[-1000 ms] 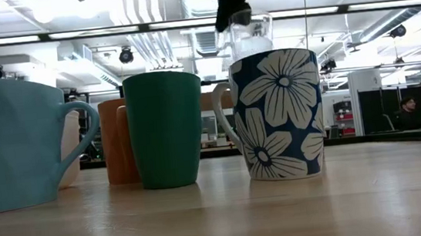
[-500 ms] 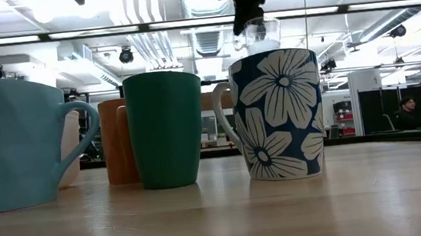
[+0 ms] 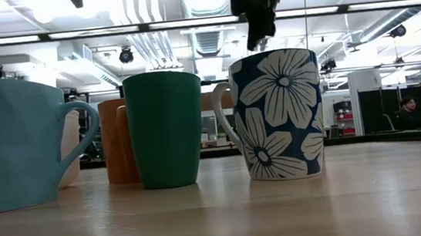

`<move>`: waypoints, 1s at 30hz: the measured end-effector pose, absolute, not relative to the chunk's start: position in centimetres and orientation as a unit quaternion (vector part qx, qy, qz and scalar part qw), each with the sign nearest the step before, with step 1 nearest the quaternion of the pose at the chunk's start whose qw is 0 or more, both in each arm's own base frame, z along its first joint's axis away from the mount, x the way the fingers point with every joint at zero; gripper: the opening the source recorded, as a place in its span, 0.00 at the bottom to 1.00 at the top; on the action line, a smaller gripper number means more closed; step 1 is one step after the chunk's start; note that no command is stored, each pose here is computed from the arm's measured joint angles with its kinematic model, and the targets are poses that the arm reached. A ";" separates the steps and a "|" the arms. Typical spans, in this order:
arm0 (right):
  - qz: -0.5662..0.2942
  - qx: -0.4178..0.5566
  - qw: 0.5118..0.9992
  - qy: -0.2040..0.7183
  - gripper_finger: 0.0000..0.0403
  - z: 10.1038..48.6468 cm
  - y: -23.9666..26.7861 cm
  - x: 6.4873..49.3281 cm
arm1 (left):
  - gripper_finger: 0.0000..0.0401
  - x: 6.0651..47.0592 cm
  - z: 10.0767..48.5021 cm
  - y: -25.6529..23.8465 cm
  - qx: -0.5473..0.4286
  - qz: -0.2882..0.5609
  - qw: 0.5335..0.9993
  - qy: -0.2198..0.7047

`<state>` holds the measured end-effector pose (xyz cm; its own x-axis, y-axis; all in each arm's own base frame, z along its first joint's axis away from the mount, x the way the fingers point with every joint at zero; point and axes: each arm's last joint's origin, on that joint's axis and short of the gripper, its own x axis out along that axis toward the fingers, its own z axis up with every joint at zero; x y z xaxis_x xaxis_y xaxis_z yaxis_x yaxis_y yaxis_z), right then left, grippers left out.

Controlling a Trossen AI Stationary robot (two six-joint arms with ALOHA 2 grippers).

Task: Stack small to large cups/mugs on shelf
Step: Put the transparent mug on the shelf

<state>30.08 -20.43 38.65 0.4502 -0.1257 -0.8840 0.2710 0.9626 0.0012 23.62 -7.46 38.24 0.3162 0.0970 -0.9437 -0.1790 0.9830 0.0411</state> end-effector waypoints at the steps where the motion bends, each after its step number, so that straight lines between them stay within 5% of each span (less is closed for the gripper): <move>1: -0.120 0.069 0.850 0.509 0.03 38.7 -20.8 29.9 | 0.69 23.6 38.2 -7.5 -0.040 0.089 0.810 0.578; 30: -0.194 0.116 0.841 0.492 0.03 35.8 -27.5 28.9 | 0.69 24.0 38.3 -7.3 -0.066 0.115 0.819 0.558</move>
<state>28.90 -27.48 35.82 0.4405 -0.2123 -0.8723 0.4402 0.8979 0.0038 24.00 -7.29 38.33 0.3511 0.1147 -0.9293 -0.2623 0.9648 0.0200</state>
